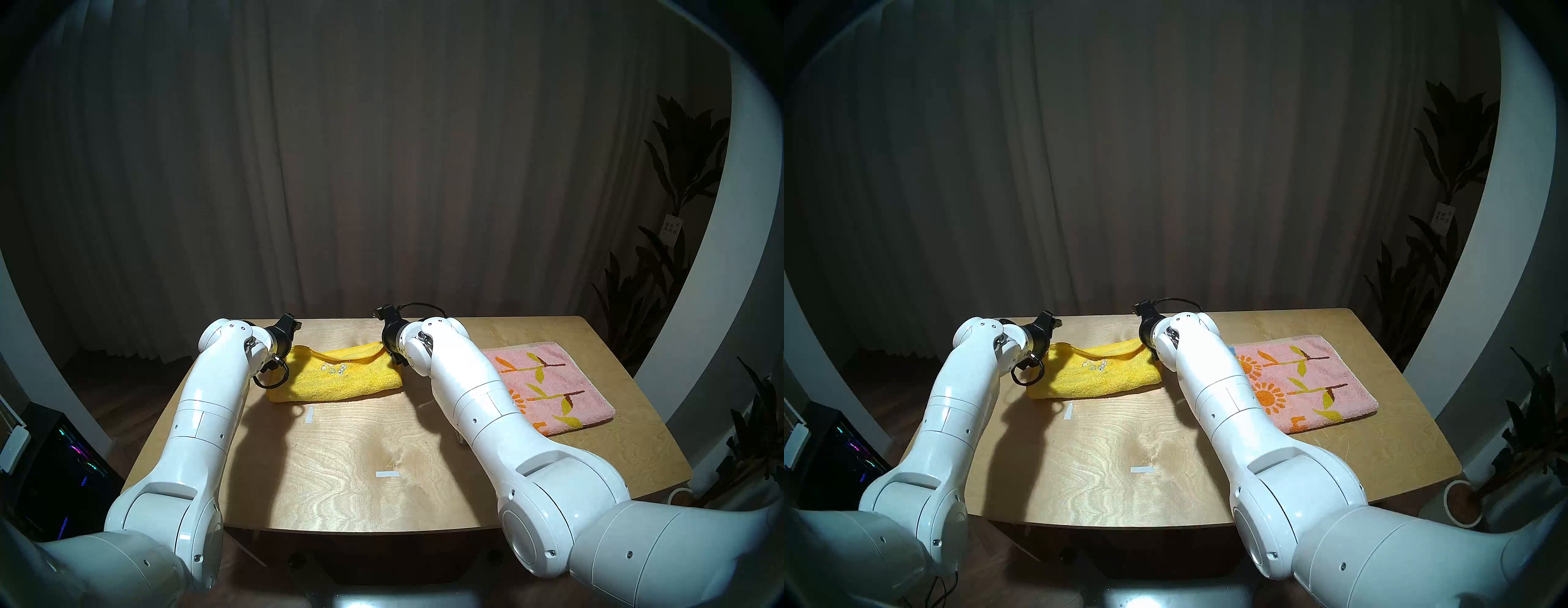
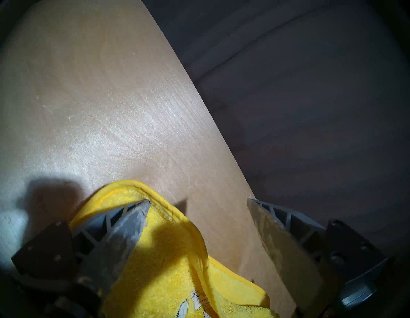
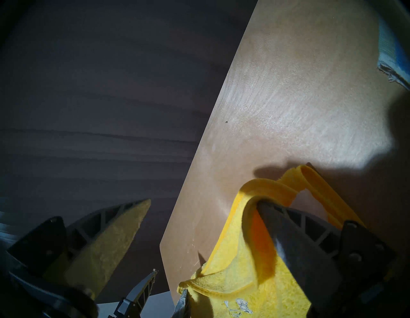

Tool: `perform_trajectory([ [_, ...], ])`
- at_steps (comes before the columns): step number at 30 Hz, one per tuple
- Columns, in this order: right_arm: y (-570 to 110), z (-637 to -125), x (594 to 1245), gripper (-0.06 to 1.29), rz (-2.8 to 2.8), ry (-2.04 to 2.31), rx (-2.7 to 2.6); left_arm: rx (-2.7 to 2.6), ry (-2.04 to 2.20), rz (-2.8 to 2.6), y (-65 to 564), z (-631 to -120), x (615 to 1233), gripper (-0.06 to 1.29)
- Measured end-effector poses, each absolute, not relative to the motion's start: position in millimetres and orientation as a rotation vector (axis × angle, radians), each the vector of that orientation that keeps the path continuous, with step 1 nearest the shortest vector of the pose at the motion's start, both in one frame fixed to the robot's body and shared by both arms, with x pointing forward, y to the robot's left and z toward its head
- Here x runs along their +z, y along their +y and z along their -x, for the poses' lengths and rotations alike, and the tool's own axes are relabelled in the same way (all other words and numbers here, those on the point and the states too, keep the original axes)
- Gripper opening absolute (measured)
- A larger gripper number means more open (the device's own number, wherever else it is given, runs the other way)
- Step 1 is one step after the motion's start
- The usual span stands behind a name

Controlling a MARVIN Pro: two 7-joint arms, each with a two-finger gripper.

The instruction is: Fold each towel twice and stack them on table

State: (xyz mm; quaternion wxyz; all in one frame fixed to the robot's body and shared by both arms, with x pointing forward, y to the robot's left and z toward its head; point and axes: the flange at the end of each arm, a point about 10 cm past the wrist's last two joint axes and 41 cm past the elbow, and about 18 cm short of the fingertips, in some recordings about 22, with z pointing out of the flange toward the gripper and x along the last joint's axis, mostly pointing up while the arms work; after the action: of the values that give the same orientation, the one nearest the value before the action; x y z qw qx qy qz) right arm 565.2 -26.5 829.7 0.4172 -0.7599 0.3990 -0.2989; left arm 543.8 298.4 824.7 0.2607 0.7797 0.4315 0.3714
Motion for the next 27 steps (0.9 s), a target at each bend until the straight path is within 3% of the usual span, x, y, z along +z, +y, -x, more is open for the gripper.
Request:
perform_trajectory([
  [6,-30.2,-572.2,838.2,1.24,1.864,1.000,-0.775,1.012,1.150,-2.082,297.7,-549.2,825.8,1.07],
  [12,-35.0,-580.9,844.8,1.24,1.834,1.005,-0.796,1.039,1.118,-2.055,296.0,-555.1,834.4,1.21],
  [27,-35.8,-585.8,829.8,1.24,2.005,0.985,-0.741,1.065,1.121,-2.056,305.0,-553.5,834.2,1.21],
])
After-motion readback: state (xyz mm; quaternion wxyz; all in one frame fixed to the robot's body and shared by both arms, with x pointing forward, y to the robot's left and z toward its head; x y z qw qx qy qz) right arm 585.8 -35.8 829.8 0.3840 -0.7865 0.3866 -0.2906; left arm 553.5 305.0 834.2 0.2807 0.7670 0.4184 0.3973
